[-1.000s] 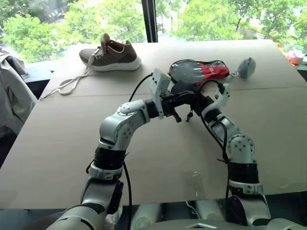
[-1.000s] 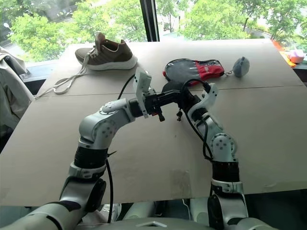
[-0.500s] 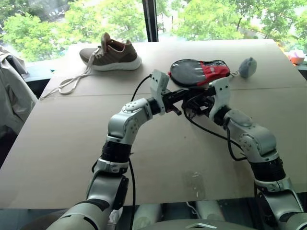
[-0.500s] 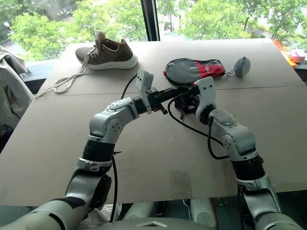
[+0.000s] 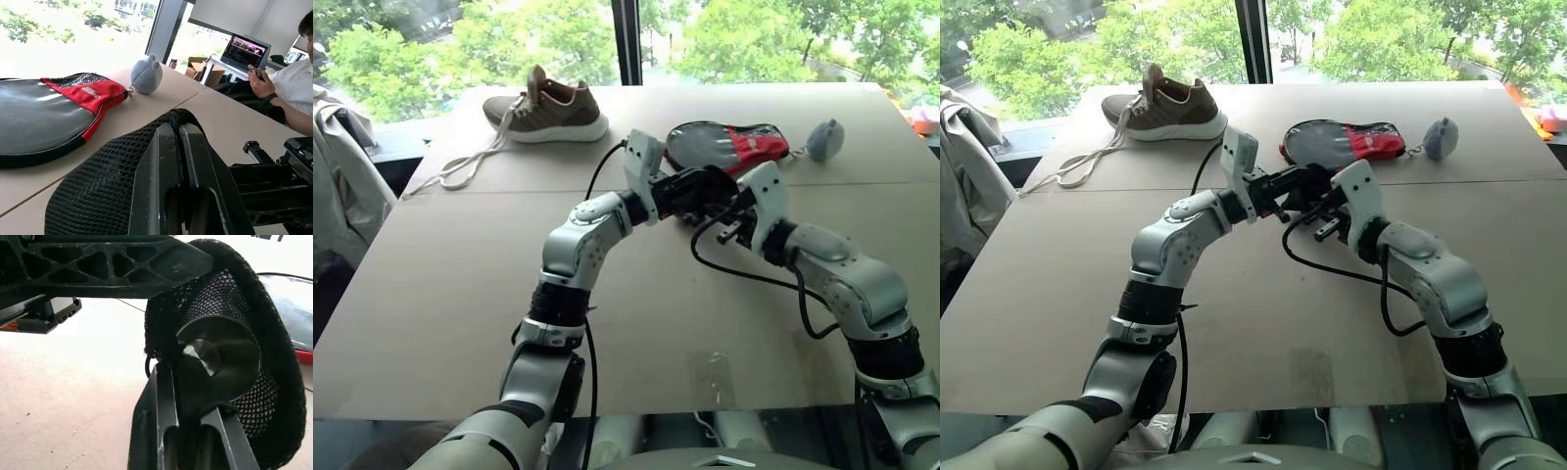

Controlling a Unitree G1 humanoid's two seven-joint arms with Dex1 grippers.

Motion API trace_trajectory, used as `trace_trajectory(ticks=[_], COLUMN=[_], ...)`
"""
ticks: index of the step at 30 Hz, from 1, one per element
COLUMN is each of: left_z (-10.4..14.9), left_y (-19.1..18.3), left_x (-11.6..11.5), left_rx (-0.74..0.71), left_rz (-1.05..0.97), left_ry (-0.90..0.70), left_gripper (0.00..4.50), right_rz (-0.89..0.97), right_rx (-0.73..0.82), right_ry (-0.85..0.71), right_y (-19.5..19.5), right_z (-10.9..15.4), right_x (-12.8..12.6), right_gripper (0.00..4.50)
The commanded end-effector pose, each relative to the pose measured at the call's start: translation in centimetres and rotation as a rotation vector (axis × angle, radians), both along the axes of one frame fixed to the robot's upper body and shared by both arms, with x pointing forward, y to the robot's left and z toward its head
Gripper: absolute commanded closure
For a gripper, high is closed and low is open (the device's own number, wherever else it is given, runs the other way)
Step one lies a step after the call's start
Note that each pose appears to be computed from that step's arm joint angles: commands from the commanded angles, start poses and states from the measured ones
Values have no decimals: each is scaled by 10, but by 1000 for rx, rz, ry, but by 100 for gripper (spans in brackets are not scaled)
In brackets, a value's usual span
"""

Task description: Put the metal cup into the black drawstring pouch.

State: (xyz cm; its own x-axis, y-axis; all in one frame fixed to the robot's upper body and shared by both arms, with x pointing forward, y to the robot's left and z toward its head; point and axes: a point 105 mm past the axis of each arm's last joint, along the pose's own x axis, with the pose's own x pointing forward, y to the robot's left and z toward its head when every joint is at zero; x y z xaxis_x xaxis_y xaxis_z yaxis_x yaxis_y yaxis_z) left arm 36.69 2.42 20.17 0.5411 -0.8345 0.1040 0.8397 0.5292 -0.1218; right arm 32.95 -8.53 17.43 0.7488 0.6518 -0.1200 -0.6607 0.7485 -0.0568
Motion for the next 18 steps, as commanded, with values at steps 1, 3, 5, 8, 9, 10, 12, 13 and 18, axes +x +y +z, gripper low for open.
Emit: trace_trajectory(ticks=[1,3,5,8,9,10,12,13,18], left_z=[19,23,27,29,30,30,31,33,51], left_y=[0,-1,-3,-8,-9,-11,-12,-13,-7], left_x=[1,3,4,4,4,4,4,5,14], left_rx=[-34,-66,-100,-144,-153,-159,-168,-173,-187], left_rz=[4,6,-2,-26,-36,-44,-53,-52,-8], left_ry=[-56,-34,-6,48,67,82,107,121,93], left_gripper=[450,450,450,450,450,450,450,450,450], right_rz=[67,139,188,173,183,199,193,182,98], right_rx=[85,131,144,119,122,140,185,199,175], right_ry=[-46,-22,18,97,113,125,112,113,119], right_y=[-2,-1,0,-4,-3,-1,0,-1,-8], right_z=[25,27,23,6,2,1,5,5,-3], right_x=[-18,-33,-48,-55,-58,-62,-62,-62,-55], right_gripper=[449,449,449,449,449,393,311,286,231])
